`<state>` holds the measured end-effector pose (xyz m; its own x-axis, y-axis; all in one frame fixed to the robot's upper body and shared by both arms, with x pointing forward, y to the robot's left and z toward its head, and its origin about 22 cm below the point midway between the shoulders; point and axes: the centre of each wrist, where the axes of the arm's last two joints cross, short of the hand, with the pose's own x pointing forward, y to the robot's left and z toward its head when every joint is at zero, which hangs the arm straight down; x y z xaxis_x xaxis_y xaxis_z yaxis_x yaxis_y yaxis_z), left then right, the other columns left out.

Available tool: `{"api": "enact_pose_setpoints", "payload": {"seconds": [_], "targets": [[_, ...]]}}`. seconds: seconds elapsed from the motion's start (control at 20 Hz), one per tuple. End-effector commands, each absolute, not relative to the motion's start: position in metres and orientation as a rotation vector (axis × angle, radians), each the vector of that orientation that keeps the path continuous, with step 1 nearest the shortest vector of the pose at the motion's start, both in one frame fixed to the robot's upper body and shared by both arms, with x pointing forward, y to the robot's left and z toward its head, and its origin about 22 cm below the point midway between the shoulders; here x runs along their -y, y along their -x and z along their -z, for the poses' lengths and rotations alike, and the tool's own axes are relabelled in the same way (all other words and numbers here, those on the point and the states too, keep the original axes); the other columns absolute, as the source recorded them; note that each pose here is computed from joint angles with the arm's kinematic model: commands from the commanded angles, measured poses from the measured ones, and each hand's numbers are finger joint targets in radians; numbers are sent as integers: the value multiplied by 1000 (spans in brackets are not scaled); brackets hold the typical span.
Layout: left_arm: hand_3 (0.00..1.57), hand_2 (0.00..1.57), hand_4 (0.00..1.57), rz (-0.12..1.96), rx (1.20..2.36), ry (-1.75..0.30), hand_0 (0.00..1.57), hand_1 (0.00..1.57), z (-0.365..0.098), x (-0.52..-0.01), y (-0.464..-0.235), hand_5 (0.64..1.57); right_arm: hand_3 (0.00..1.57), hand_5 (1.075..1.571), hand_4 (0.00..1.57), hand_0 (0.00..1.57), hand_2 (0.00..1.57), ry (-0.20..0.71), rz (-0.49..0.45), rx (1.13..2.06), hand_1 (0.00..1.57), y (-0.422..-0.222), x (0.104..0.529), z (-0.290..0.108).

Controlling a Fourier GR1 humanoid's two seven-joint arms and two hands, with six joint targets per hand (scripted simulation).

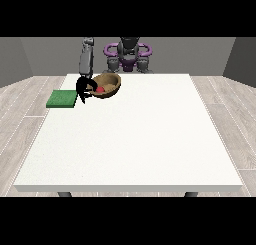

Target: Pick the cup and pour the ball into the bowl, then pick the bowl and place it on the pad

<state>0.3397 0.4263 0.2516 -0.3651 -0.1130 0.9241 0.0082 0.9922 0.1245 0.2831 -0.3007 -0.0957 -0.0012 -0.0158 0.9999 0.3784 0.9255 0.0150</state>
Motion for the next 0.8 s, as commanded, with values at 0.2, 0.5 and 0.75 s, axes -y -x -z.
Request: {"api": "enact_pose_setpoints", "payload": {"seconds": [0.2, 0.5, 0.75], "targets": [[0, 0, 1194, 71, 1824, -116, 0, 0, -224, -453, -334, 1528, 1068, 1554, 1024, 1571, 1571, 528, 189, 1229, 1571, -289, 371, 53], [0, 0, 1204, -7, 1814, -177, 0, 0, -211, -489, -316, 1537, 828, 1559, 1041, 1571, 1571, 540, 65, 1206, 1571, -314, 417, -24], [0, 0, 1201, -5, 1733, -205, 0, 0, -166, -495, -303, 1545, 674, 1566, 1081, 1571, 1571, 528, 97, 1166, 1571, -314, 447, -63]]}}
